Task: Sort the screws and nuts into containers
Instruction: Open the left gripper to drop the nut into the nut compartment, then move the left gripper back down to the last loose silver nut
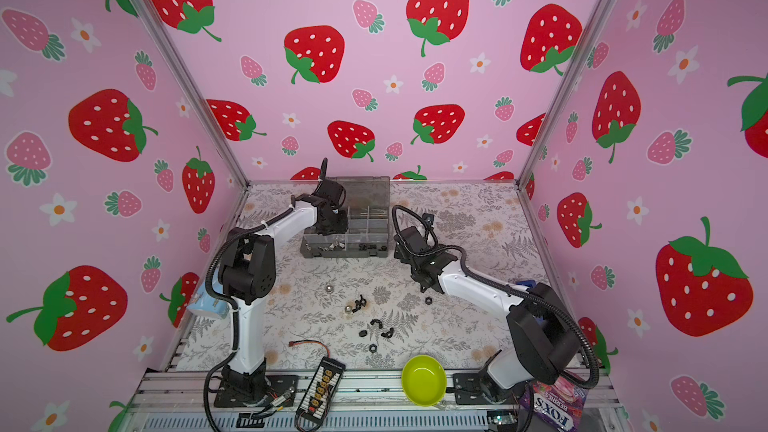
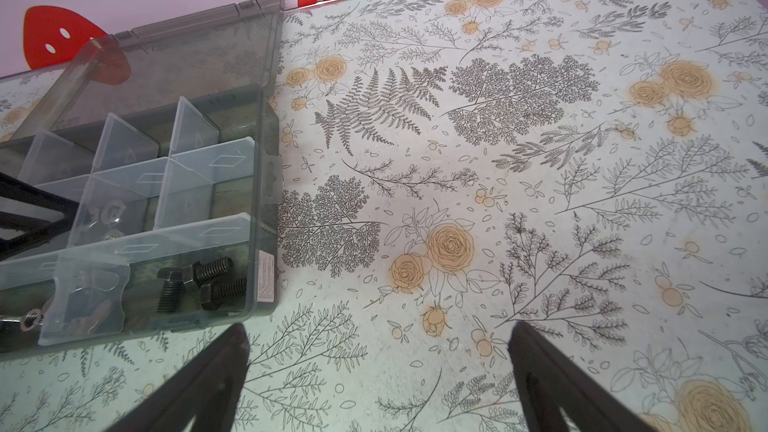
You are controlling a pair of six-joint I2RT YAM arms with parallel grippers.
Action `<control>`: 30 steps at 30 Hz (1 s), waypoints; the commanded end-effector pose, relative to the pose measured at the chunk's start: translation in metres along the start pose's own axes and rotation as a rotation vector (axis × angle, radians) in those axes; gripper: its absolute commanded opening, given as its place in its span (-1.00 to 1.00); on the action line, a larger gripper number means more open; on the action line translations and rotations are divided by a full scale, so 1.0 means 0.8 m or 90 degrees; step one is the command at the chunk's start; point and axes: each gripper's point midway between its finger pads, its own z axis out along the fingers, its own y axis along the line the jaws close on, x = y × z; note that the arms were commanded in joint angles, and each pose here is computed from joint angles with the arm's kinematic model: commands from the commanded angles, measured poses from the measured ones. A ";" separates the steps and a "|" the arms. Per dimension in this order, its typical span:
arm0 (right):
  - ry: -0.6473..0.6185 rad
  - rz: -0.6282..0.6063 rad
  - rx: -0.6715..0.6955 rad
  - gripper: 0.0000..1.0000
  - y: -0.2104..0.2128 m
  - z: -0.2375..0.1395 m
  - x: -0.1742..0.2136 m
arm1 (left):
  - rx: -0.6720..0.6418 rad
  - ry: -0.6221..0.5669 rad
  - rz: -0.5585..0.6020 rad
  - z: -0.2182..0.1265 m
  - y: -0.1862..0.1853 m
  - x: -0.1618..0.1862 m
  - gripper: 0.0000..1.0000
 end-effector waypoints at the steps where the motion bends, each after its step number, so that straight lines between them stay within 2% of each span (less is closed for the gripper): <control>1: -0.006 0.008 0.006 0.99 -0.004 -0.003 -0.006 | 0.017 -0.033 -0.009 -0.043 -0.004 -0.010 -0.17; 8: -0.004 0.012 0.008 0.99 -0.007 -0.004 -0.002 | 0.026 -0.090 -0.026 -0.103 0.006 -0.008 -0.18; 15: -0.005 0.011 0.011 0.99 -0.009 -0.004 -0.001 | 0.019 -0.111 -0.053 -0.142 0.037 0.044 -0.18; 22: -0.001 0.009 0.009 0.99 -0.006 0.000 0.002 | -0.003 -0.073 -0.079 -0.146 0.070 0.131 -0.17; 30: 0.008 0.007 0.005 0.99 -0.002 0.005 0.006 | -0.010 0.005 -0.081 -0.122 0.066 0.215 -0.17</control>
